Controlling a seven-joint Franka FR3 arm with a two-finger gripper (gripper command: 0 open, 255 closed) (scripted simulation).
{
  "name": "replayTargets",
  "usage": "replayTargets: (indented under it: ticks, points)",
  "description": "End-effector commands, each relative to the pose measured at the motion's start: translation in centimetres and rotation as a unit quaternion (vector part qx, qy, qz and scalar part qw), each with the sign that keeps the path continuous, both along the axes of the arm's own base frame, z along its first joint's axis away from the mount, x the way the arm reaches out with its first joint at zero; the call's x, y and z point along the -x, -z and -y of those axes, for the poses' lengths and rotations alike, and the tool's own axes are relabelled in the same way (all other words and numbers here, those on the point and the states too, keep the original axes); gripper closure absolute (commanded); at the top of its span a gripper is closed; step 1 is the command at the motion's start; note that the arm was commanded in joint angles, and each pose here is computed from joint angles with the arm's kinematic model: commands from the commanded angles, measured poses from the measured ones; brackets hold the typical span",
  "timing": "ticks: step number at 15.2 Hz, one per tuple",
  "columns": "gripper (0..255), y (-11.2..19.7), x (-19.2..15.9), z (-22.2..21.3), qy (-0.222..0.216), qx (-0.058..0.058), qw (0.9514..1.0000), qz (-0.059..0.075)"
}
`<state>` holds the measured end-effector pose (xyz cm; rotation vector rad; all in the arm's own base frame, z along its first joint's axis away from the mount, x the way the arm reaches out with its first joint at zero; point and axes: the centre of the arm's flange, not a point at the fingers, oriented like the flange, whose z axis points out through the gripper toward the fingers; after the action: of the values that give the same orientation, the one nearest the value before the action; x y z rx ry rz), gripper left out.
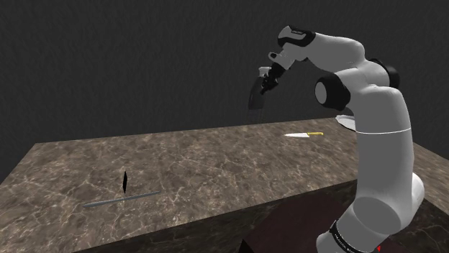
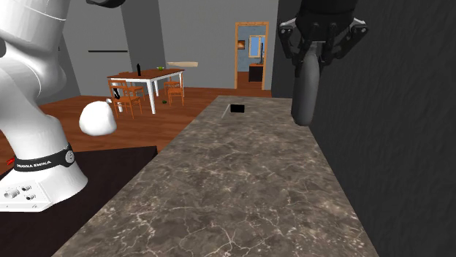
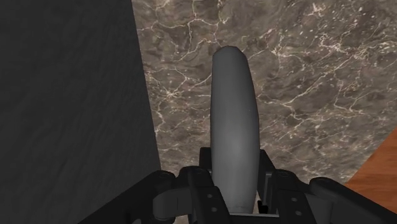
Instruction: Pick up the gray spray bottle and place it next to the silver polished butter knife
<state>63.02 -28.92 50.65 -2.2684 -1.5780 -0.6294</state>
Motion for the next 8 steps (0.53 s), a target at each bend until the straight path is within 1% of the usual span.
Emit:
replayTargets:
  ticks: [1,8]
  points:
    - [255,-1.1,-0.1,-0.1,0.0,0.0,1.0,0.0]
    - [255,-4.8,-0.1,-0.1,0.0,0.0,1.0,0.0]
